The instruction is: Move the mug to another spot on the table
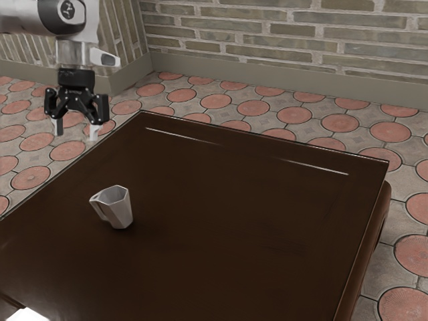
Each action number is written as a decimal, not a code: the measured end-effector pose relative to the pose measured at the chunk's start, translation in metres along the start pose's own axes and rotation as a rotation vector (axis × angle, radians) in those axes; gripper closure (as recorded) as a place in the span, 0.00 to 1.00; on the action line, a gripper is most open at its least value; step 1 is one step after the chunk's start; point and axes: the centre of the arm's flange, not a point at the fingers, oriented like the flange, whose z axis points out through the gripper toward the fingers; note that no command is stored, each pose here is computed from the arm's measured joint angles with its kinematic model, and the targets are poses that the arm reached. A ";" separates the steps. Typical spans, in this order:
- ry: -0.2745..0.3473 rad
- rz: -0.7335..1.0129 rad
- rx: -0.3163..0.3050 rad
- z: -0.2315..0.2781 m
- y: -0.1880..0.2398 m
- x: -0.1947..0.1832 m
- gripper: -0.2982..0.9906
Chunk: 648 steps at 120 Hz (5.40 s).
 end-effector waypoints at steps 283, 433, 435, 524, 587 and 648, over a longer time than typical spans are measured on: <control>0.179 -1.960 -0.569 0.258 -0.117 0.133 0.23; 0.045 -1.888 -0.655 0.262 -0.107 0.128 0.79; 0.029 -1.888 -0.658 0.262 -0.106 0.128 0.79; -0.172 -1.688 -0.650 0.225 0.006 0.178 0.81; -0.169 -1.668 -0.751 0.255 0.027 0.179 0.83; -0.003 -1.628 -0.713 0.261 -0.011 0.188 0.35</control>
